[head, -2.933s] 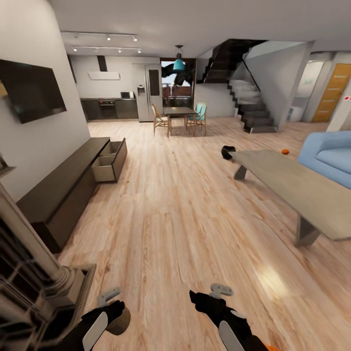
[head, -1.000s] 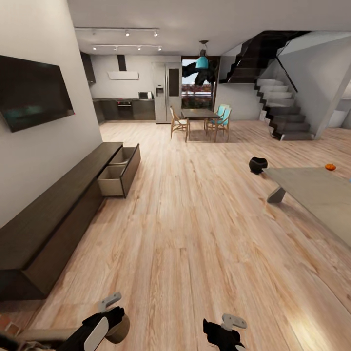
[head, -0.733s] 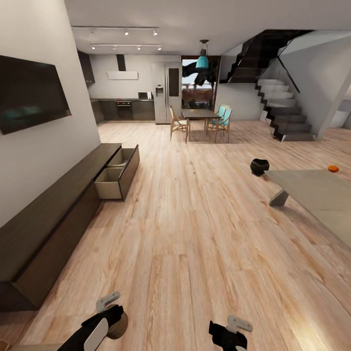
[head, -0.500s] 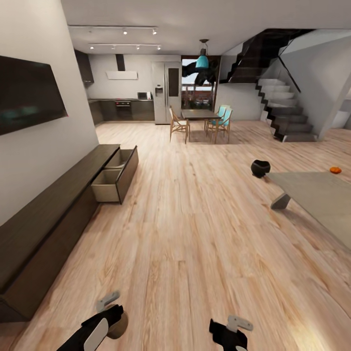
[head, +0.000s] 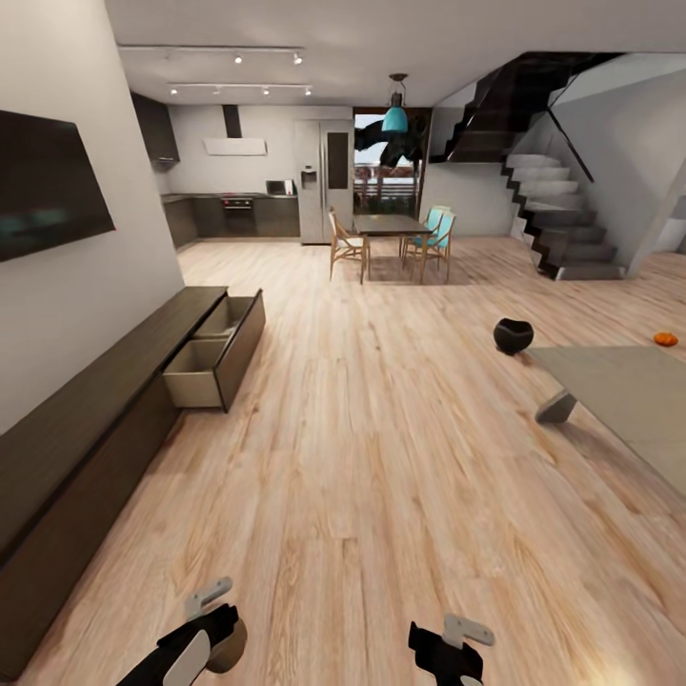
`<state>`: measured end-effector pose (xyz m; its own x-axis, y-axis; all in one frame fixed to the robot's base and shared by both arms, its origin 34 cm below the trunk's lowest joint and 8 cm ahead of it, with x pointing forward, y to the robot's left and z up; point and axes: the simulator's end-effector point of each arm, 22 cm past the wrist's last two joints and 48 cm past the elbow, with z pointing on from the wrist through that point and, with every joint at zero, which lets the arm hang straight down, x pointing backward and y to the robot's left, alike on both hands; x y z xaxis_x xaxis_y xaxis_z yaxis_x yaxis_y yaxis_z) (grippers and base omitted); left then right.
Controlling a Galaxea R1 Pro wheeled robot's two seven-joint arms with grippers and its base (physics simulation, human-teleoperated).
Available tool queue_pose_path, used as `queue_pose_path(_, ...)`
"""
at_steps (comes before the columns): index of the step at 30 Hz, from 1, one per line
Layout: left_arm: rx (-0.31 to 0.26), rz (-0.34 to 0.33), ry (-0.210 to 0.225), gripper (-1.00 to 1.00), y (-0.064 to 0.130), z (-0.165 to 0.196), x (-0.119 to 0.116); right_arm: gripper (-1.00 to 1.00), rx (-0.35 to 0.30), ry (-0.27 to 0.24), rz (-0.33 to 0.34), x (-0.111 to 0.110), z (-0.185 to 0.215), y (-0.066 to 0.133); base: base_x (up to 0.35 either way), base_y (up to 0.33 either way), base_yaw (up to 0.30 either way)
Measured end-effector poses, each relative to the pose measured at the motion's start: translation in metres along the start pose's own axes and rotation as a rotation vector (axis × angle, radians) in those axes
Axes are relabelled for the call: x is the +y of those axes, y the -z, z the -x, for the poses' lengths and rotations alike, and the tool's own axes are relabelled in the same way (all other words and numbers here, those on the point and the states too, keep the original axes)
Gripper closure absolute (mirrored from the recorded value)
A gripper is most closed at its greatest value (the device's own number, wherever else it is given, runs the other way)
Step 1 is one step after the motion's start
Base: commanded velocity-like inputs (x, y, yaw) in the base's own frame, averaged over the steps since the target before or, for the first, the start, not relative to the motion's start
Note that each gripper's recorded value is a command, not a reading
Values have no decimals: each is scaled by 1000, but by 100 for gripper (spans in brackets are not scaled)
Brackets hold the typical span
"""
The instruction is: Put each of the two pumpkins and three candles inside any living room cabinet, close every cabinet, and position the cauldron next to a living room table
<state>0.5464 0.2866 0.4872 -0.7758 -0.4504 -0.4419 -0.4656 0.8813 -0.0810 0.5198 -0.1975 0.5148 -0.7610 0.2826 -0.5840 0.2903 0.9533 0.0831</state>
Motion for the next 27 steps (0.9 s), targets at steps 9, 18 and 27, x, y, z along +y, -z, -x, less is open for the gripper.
queue_pose_path(9, -1, -1, 1, 100, 0, 0, 0, -100, 2, -1, -1, 0, -1, 0, 331, -89, 0)
queue_pose_path(18, -1, -1, 1, 100, 0, 0, 0, -100, -14, -5, -1, 0, 3, 0, 331, -97, 0)
queue_pose_path(27, -3, -2, 1, 100, 0, 1, -1, -100, -20, -4, 3, 1, 4, 0, 331, -100, 0)
